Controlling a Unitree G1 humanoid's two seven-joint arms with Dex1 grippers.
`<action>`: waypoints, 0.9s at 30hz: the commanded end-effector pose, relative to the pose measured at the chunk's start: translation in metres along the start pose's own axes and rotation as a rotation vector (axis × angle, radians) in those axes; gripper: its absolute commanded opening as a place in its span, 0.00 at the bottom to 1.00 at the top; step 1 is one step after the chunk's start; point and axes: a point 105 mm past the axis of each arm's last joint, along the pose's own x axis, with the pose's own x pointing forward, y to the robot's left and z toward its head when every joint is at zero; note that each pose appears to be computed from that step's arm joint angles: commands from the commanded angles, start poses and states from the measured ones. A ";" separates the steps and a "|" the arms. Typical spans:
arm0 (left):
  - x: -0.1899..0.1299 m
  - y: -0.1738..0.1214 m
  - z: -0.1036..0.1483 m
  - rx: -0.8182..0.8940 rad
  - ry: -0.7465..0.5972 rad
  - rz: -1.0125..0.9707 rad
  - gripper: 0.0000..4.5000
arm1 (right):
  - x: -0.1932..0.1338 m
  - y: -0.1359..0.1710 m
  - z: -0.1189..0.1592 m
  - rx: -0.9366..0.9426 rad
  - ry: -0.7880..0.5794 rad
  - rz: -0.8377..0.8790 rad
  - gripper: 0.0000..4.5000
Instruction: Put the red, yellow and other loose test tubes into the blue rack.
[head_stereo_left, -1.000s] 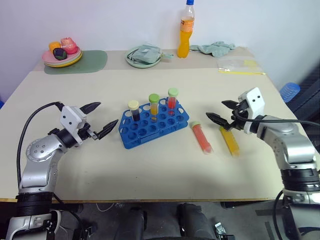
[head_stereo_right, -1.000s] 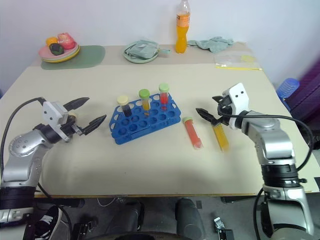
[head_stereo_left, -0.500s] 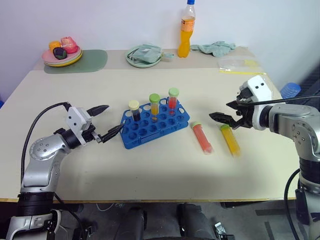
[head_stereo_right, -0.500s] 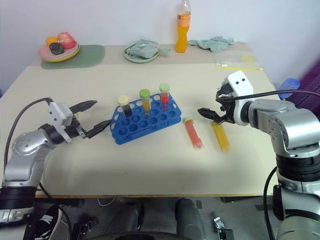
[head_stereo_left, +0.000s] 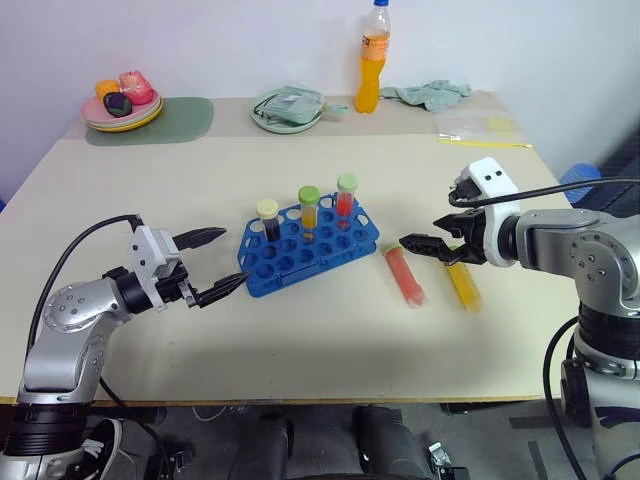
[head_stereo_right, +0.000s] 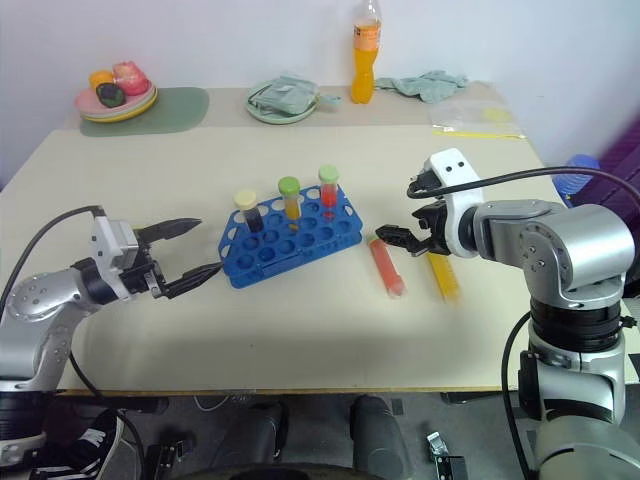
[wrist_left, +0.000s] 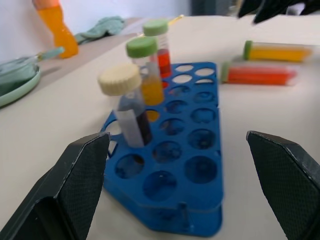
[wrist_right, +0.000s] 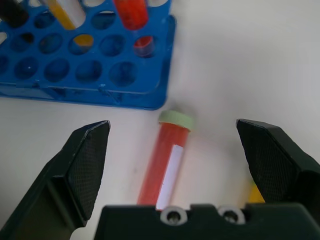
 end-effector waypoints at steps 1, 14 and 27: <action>-0.002 -0.002 0.012 0.028 -0.025 -0.025 1.00 | 0.005 0.002 0.013 -0.008 -0.023 -0.040 0.99; -0.007 -0.005 0.009 0.050 -0.009 -0.003 1.00 | 0.031 0.026 0.001 0.022 0.057 0.014 0.99; -0.007 -0.008 0.007 0.051 -0.010 0.010 1.00 | 0.042 0.030 -0.028 0.082 0.202 0.046 0.99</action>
